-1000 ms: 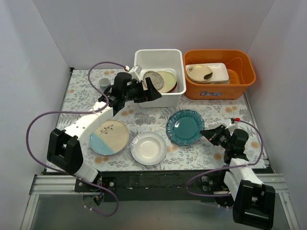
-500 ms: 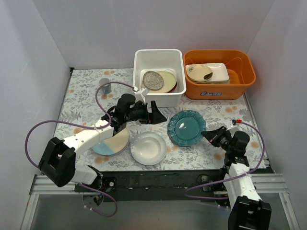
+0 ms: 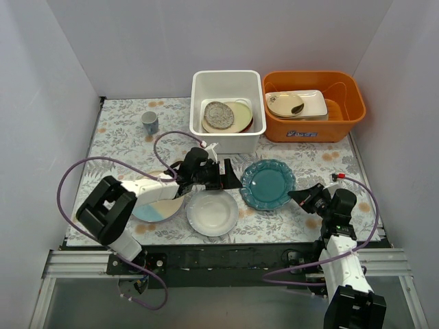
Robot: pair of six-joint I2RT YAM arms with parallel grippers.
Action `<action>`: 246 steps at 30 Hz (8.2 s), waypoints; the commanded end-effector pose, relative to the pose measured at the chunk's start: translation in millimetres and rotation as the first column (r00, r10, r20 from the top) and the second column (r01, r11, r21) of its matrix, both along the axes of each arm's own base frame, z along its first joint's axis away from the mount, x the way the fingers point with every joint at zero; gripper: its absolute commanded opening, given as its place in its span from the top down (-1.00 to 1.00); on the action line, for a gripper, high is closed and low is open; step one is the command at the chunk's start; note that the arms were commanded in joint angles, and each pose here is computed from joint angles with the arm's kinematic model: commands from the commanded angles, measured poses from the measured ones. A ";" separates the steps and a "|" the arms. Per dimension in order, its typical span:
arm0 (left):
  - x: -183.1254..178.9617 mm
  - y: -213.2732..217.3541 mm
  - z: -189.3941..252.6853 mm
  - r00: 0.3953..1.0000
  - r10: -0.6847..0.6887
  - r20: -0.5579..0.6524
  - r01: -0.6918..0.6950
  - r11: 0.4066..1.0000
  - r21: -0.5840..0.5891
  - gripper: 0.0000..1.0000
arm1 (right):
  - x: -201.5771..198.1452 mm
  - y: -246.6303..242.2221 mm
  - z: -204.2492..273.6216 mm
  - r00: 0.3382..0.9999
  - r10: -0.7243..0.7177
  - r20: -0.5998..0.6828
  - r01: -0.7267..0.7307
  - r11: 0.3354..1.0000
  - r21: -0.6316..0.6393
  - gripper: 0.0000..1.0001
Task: Place the plates into the plastic bin on the countertop
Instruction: Pick up the plate at the center of the board, then place the plate in the plastic bin.
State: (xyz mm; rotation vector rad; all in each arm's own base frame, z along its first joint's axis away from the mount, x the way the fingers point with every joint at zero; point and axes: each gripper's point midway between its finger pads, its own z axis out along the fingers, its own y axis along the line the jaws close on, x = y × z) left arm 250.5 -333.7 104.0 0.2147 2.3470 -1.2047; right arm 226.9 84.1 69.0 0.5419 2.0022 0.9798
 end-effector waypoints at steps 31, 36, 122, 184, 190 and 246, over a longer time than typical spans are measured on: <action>33.0 -50.6 -70.6 0.988 0.013 -0.156 -0.025 0.997 -0.070 -0.19 | -17.2 2.7 -41.0 0.997 0.034 -0.065 -0.035 0.999 -0.014 0.97; 20.7 -58.9 -76.9 0.980 -0.026 -0.196 0.000 0.991 -0.130 0.03 | -17.5 4.5 -38.9 0.997 0.046 -0.055 -0.046 0.999 -0.008 0.97; -11.8 -102.4 81.9 0.948 -0.247 0.199 0.316 0.780 -0.540 1.00 | -27.6 31.7 -4.6 0.968 0.218 0.123 -0.230 0.969 0.094 0.34; 80.8 -26.0 196.6 0.895 0.099 0.436 0.069 0.933 -0.354 1.00 | -22.8 25.8 2.0 0.966 0.201 0.164 -0.209 0.977 0.033 -0.96; 93.0 -15.0 206.6 0.887 0.128 0.445 0.040 0.936 -0.350 1.00 | -23.5 26.1 1.2 0.965 0.204 0.163 -0.212 0.977 0.032 -0.96; 217.6 56.7 266.1 0.775 0.441 0.453 -0.302 0.888 -0.347 1.00 | -24.4 26.2 -3.8 0.965 0.217 0.145 -0.223 0.974 0.026 -0.96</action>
